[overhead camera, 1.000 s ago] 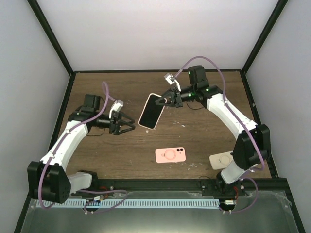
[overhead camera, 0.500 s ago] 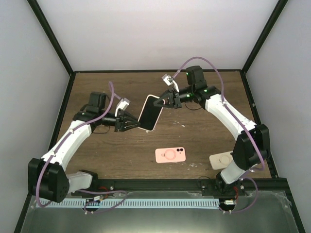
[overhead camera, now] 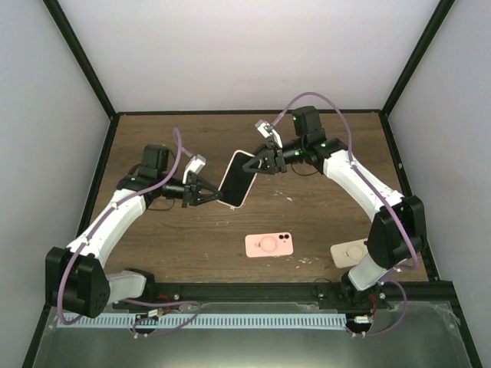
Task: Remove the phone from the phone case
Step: Remove the phone case from the phone.
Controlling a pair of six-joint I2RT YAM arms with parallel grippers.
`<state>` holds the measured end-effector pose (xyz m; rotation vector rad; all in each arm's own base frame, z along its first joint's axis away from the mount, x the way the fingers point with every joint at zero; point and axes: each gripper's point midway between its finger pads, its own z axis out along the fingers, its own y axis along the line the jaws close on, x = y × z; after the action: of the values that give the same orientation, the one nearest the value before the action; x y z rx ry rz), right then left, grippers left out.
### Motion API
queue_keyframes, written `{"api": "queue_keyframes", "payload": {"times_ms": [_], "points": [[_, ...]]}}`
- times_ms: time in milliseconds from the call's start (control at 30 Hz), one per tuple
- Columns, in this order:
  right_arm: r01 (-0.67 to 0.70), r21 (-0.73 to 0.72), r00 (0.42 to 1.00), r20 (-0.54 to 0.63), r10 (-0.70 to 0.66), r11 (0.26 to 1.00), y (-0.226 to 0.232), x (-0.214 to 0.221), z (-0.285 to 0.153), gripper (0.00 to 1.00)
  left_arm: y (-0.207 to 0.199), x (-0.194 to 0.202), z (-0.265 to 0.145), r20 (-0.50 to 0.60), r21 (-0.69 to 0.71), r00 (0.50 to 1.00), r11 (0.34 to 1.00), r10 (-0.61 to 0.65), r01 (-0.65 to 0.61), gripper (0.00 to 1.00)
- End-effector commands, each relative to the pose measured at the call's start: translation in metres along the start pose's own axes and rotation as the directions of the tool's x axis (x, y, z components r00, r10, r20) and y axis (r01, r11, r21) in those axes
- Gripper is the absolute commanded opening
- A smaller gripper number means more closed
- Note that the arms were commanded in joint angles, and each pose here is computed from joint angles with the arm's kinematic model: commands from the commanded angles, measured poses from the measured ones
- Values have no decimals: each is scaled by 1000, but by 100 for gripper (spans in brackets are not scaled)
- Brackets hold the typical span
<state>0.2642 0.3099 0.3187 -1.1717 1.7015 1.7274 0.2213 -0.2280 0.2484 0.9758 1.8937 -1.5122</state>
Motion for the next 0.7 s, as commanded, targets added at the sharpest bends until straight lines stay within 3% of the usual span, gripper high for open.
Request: {"api": "queue_keyframes", "payload": {"times_ms": [0, 233, 433, 567, 667], "points": [[9, -48, 1000, -17, -9, 999, 15, 6, 5, 36, -9, -11, 0, 19, 38, 999, 998, 46, -46, 0], [4, -46, 999, -33, -6, 999, 14, 12, 13, 33, -8, -11, 0, 20, 34, 999, 999, 42, -42, 0], [10, -46, 999, -31, -11, 999, 15, 8, 13, 6, -6, -10, -1, 17, 20, 999, 999, 41, -42, 1], [21, -52, 999, -30, -22, 998, 19, 2, 12, 1, 0, -9, -12, 25, -14, 999, 1000, 27, -27, 34], [30, -54, 999, -23, -32, 998, 23, -4, 9, 1, 7, -6, -28, 53, -34, 999, 999, 10, -8, 43]]}}
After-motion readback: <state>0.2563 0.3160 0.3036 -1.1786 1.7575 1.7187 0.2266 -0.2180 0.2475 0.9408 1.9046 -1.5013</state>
